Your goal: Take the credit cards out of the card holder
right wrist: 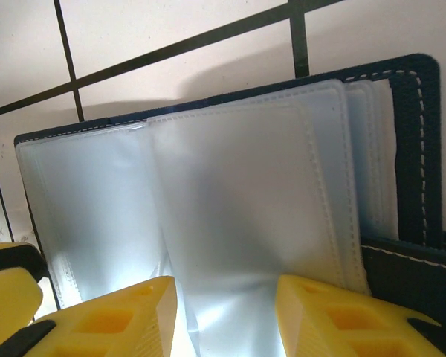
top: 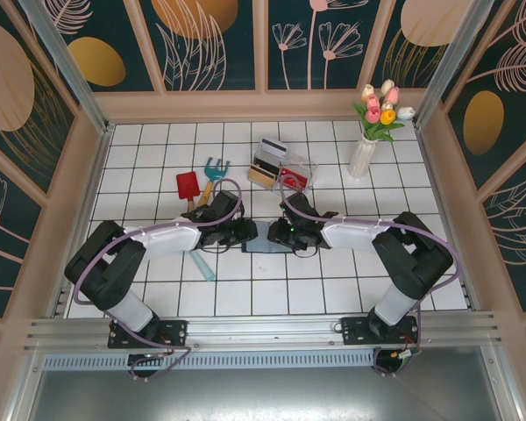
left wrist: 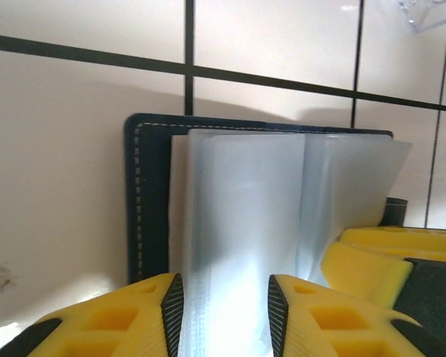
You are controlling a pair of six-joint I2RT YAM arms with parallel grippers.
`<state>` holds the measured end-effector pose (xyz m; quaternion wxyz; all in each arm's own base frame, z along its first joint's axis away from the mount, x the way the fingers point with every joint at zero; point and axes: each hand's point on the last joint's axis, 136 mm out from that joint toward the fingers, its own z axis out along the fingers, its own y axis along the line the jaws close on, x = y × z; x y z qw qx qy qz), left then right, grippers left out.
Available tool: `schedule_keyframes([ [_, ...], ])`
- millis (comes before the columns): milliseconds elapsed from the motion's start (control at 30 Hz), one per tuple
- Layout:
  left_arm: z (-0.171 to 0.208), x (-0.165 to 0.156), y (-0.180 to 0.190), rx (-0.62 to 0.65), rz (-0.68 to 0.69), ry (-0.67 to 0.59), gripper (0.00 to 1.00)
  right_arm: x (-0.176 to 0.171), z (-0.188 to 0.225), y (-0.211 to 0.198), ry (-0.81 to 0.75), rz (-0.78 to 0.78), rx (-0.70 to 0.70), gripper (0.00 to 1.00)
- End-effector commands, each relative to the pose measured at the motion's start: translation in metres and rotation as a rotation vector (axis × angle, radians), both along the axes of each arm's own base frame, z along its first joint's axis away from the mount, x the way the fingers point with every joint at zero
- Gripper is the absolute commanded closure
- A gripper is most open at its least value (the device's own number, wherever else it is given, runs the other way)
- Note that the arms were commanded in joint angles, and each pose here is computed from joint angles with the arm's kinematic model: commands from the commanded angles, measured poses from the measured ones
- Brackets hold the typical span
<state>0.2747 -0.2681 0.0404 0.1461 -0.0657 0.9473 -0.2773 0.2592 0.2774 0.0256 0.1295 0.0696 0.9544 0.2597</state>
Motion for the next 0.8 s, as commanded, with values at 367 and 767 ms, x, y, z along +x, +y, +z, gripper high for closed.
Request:
schedule_keyframes([
  [367,-0.024,-0.009,-0.008,0.001,-0.047,0.068,0.77,-0.029,-0.037,-0.026,0.119,0.004,-0.118,0.6],
  [767,-0.003,-0.007,-0.035,-0.144,-0.112,0.045,1.0,-0.034,-0.049,-0.027,0.148,0.01,-0.128,0.67],
])
